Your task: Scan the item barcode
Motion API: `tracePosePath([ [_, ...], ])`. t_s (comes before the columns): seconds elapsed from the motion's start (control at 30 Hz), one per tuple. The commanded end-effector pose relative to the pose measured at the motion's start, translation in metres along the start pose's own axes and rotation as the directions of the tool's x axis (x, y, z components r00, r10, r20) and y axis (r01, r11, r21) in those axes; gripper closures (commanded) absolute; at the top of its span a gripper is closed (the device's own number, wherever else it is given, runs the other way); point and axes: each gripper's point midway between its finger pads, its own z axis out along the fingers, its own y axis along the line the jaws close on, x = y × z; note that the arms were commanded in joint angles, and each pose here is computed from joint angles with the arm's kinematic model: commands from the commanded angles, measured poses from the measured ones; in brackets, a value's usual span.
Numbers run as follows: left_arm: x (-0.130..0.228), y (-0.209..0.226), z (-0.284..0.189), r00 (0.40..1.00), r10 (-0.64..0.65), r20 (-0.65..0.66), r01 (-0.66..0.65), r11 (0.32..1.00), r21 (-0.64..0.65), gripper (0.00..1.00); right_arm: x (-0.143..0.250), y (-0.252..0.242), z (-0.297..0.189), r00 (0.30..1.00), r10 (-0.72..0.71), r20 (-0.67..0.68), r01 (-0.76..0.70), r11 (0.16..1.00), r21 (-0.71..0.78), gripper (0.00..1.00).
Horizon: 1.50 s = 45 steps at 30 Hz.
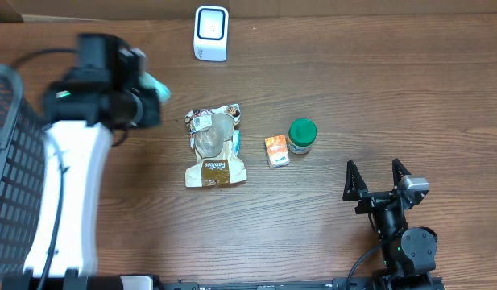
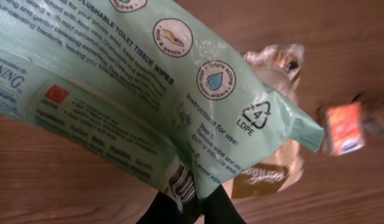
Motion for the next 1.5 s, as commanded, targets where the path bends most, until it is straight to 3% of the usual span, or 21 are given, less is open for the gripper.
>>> tracePosePath([
  [0.0,0.025,0.005,0.043,0.989,0.101,-0.108,-0.103,0.995,-0.009,0.96,0.004,-0.001,0.0,1.0,-0.004,-0.004,0.004,1.0,0.002,0.0],
  [0.2,0.061,0.005,0.111,0.962,0.084,-0.259,-0.076,0.996,0.041,0.96,0.004,-0.001,0.0,1.0,-0.004,-0.004,0.004,1.0,0.002,0.0],
  [0.4,0.083,0.007,0.141,0.927,0.07,-0.368,-0.054,0.997,0.053,0.96,0.004,-0.001,0.0,1.0,-0.004,-0.004,0.004,1.0,0.002,0.0],
  [0.47,0.086,0.002,0.144,0.922,0.072,-0.38,-0.044,0.996,0.081,0.84,0.004,-0.001,0.0,1.0,-0.004,-0.004,0.004,1.0,0.002,0.0],
  [0.6,0.084,0.0,0.142,0.925,0.059,-0.375,-0.028,0.996,0.088,0.49,0.004,-0.001,0.0,1.0,-0.004,-0.004,0.004,1.0,0.002,0.0],
  [0.67,0.081,-0.001,0.139,0.928,0.057,-0.369,-0.026,0.996,0.087,0.43,0.004,-0.001,0.0,1.0,-0.004,-0.004,0.004,1.0,0.002,0.0],
  [0.87,0.035,-0.012,0.1,0.96,0.063,-0.272,-0.032,0.993,0.115,0.4,0.004,0.0,0.0,1.0,-0.004,-0.004,0.004,1.0,0.002,0.0],
  [1.03,-0.023,-0.037,0.03,0.994,0.083,-0.069,-0.067,0.977,0.204,0.38,0.004,-0.001,0.0,1.0,-0.004,-0.004,0.004,1.0,0.002,0.0],
  [1.27,-0.058,-0.057,-0.036,0.988,0.097,0.12,-0.126,0.955,0.269,0.0,0.002,0.001,0.0,1.0,-0.003,0.001,0.003,1.0,-0.007,0.0],
  [1.47,-0.057,-0.051,-0.036,0.987,0.107,0.122,-0.134,0.963,0.232,0.0,-0.001,0.007,0.0,1.0,-0.002,0.013,0.003,0.999,-0.042,0.0],
])
